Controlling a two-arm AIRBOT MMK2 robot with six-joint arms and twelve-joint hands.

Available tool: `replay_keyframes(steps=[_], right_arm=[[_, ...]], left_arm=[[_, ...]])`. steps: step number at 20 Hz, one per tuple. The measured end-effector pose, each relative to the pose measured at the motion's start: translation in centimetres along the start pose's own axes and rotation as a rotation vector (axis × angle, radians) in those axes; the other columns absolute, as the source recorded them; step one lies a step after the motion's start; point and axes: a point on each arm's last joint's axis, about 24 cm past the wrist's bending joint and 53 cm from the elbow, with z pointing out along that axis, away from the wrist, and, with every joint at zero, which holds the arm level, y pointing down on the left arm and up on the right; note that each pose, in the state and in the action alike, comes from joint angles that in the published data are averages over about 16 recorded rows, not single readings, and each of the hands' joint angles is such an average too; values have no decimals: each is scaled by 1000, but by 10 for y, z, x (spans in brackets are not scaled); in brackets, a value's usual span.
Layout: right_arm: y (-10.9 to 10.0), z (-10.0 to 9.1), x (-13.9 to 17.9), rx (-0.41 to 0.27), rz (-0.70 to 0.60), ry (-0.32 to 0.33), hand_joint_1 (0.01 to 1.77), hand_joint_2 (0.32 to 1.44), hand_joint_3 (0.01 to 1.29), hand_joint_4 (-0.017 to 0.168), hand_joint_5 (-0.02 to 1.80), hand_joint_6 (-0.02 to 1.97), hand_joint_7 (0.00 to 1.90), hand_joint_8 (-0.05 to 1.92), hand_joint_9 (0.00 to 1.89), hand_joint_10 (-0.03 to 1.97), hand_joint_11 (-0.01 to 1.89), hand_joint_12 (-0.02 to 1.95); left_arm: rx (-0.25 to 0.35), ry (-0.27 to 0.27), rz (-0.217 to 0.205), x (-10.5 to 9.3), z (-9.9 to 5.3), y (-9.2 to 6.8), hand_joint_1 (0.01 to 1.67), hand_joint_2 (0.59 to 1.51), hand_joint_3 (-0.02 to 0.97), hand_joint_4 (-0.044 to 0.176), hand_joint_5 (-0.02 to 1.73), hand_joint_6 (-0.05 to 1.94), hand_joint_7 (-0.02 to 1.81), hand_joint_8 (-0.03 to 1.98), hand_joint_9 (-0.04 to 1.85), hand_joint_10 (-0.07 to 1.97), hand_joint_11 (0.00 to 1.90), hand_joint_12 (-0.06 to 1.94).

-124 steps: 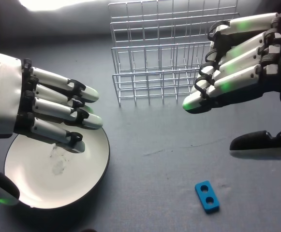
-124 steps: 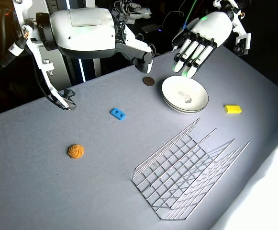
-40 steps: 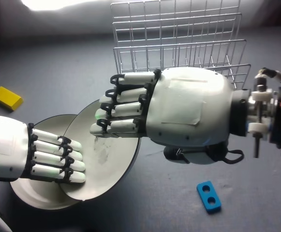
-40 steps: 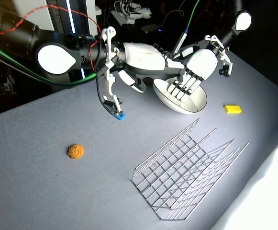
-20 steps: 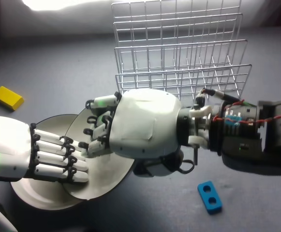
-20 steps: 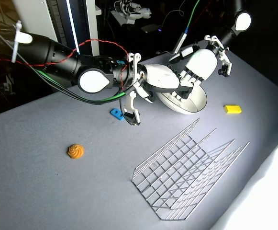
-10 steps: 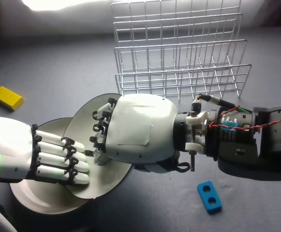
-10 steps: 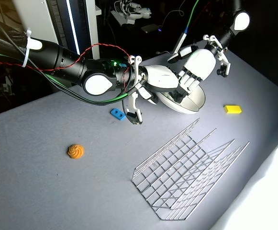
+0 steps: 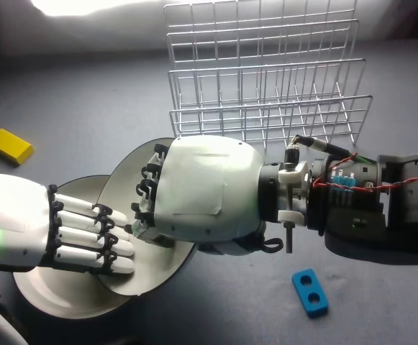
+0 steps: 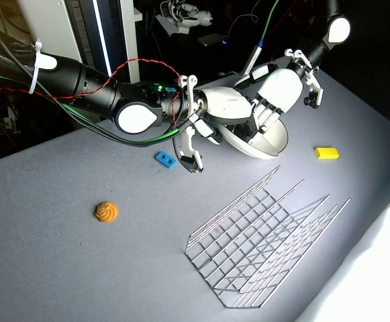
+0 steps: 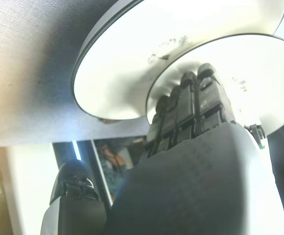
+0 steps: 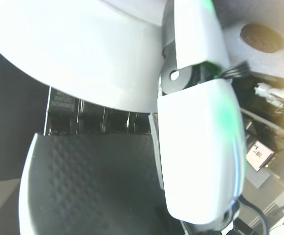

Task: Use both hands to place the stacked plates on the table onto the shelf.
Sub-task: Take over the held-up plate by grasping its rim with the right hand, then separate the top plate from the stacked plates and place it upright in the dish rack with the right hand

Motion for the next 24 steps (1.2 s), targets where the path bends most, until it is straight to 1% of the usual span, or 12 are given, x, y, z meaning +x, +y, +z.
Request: replay_keyframes(steps=[2,5,8,12,15,17,21,24], right_arm=[[0,0,-2,0,0,-4,1339,921,12,6,932,983,1035,467,1024,472,860,1172],[1,0,-6,1,1,-9,1335,915,12,7,942,1006,1047,494,1034,567,869,1104],[1,0,-11,2,3,-14,1330,914,12,7,945,1033,1052,534,1043,624,870,1125],[5,-2,-21,-1,5,-26,1318,916,13,7,961,987,1068,599,1074,656,862,1163],[9,-5,-30,-5,6,-39,1316,917,13,7,960,957,1088,635,1066,814,862,1180],[12,-7,-38,-6,6,-49,1315,919,13,7,966,932,1104,650,1075,870,871,1180],[15,-14,-56,-1,12,-73,1311,922,13,6,985,854,1143,668,1143,725,895,1176],[17,-21,-73,6,22,-96,1310,924,13,4,990,822,1168,671,1157,746,907,1155]], left_arm=[[-1,-6,7,-4,-2,-1,14,1071,18,-6,69,-11,51,-2,51,6,15,-4],[-6,-23,15,-13,-7,-1,14,1072,18,-4,85,-3,69,4,54,9,16,-4],[-12,-46,20,-25,-14,-2,14,1072,17,-2,103,5,89,11,58,12,16,-3],[-28,-75,21,-39,-28,-4,14,1072,17,1,119,15,108,18,63,12,17,-2],[-42,-96,16,-48,-40,-5,13,1071,17,2,125,21,110,20,67,12,18,-1],[-52,-109,8,-53,-49,-5,13,1070,17,2,127,21,110,19,69,12,20,4],[-72,-127,-9,-59,-64,-6,13,1072,17,1,126,19,113,19,74,12,23,15],[-90,-133,-21,-60,-74,-5,13,1074,18,1,119,19,111,19,75,12,24,22]])
